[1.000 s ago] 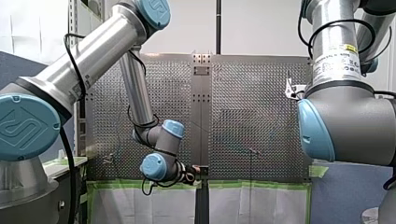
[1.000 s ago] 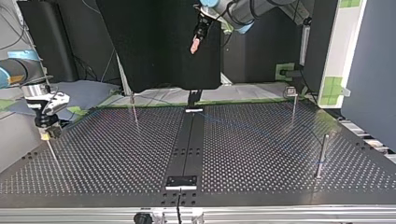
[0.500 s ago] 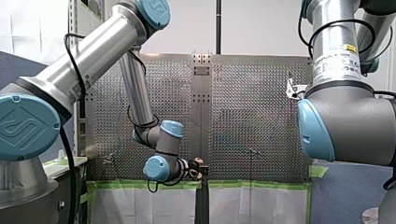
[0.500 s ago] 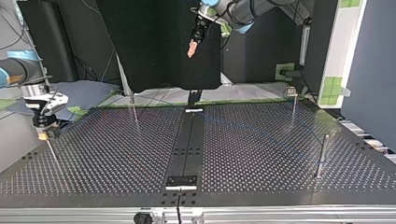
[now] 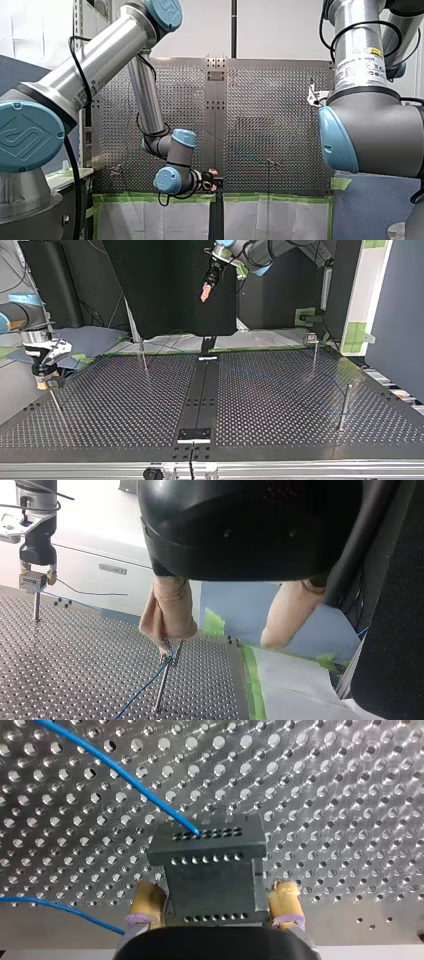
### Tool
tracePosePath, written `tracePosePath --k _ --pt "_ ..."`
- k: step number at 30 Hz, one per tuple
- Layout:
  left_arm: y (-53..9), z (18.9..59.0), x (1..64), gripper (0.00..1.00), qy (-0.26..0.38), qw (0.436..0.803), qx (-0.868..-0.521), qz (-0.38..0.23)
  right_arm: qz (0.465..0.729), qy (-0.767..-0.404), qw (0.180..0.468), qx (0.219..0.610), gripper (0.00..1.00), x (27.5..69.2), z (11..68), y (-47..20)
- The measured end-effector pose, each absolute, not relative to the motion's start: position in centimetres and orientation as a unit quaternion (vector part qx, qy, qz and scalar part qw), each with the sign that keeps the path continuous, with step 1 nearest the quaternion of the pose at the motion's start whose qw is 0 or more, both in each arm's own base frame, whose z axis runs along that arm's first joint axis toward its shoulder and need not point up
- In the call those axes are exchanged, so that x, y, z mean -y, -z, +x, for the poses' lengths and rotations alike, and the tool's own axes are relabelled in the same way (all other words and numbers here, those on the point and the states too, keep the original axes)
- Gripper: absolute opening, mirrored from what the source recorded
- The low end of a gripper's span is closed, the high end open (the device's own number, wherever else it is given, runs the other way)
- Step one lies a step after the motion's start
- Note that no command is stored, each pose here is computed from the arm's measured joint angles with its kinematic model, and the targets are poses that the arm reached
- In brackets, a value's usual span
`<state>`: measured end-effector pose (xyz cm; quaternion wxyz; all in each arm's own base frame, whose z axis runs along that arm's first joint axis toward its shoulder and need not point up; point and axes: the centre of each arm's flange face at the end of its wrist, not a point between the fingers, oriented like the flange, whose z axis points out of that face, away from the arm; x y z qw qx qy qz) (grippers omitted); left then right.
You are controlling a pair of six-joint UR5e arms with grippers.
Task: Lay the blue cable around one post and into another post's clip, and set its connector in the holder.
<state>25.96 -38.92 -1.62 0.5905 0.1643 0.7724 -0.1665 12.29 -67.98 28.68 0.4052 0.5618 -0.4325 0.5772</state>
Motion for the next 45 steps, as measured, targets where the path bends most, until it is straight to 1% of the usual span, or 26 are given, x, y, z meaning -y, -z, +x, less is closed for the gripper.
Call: tracePosePath --k 20,26,36,45 --pt "1.6 26.1 38.7 0.98 0.158 0.594 -0.773 0.155 0.546 -0.553 0.425 0.464 0.98 68.0 11.4 -28.4" --pt "1.4 27.0 38.1 0.98 0.139 0.609 -0.77 0.128 0.54 -0.545 0.431 0.475 0.98 68.0 11.0 -28.4" --pt "0.4 29.7 37.4 0.98 0.112 0.649 -0.75 0.064 0.531 -0.531 0.441 0.492 0.98 67.9 10.5 -28.0" --pt "0.2 31.5 35.8 0.98 0.067 0.66 -0.748 0.018 0.523 -0.52 0.446 0.508 0.98 67.4 10.2 -27.0"
